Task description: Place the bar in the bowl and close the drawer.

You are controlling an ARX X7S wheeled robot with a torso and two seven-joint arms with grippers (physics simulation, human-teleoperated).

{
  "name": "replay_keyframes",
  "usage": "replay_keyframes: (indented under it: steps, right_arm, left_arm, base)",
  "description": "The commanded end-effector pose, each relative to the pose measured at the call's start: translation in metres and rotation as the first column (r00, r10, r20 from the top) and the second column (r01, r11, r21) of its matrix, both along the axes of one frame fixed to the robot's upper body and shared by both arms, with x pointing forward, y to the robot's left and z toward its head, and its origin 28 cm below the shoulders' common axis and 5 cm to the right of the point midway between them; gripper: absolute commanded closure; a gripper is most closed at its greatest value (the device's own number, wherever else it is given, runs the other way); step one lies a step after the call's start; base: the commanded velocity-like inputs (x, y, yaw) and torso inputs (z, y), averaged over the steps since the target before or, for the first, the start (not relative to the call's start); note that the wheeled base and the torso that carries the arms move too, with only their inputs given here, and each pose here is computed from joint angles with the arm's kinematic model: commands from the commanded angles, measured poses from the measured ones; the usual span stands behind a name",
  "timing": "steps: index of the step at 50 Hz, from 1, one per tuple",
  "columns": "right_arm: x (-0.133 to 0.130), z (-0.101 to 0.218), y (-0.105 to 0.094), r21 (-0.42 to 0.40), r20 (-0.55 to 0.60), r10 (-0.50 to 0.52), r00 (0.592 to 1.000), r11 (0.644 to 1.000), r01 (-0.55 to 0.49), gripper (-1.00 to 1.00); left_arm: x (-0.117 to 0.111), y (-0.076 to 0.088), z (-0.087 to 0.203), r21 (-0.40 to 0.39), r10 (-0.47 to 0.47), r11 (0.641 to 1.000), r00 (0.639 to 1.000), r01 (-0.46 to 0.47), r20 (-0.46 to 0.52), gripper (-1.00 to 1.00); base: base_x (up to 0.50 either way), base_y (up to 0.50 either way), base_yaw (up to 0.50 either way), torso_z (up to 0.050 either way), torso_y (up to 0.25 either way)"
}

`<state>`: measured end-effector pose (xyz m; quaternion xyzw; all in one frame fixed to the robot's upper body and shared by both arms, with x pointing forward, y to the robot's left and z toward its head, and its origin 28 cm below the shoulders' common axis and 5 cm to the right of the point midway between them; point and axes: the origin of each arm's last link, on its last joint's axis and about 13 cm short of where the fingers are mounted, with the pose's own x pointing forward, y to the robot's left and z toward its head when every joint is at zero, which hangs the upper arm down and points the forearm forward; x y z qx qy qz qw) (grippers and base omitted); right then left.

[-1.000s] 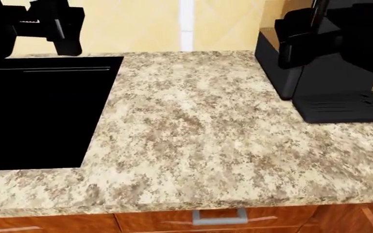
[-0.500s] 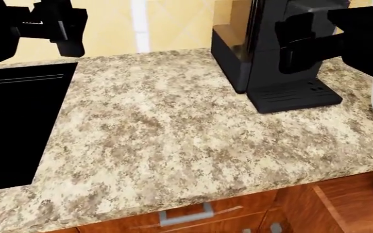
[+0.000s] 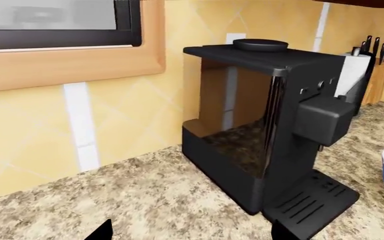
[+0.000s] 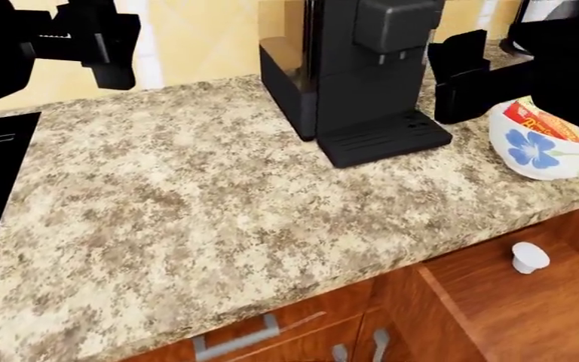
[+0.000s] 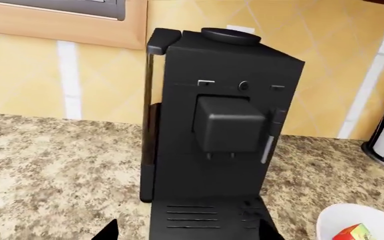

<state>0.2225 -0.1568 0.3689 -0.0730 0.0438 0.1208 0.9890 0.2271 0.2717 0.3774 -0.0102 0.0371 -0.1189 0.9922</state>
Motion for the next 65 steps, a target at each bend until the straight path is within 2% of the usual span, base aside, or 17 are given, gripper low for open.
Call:
replay_keyframes:
  steps: [1, 65]
  right_arm:
    - [-0.0011, -0.0008, -0.0007, -0.004, -0.003, -0.003, 1.0, 1.0, 0.003, -1.0]
    - [-0.0054, -0.0038, -0.0031, -0.014, -0.013, -0.019, 1.0, 1.0, 0.019, -1.0]
  left_arm:
    - [-0.0003, -0.0012, 0.0002, 0.002, -0.008, 1.0, 1.0, 0.008, -0.001, -1.0]
    - [-0.0013, -0.0029, 0.0001, -0.01, -0.038, 0.999, 0.999, 0.038, -0.012, -1.0]
  base:
    - [0.0, 0.0, -0.5, 0.0, 0.0]
    - [0.0, 0.0, -0.5, 0.0, 0.0]
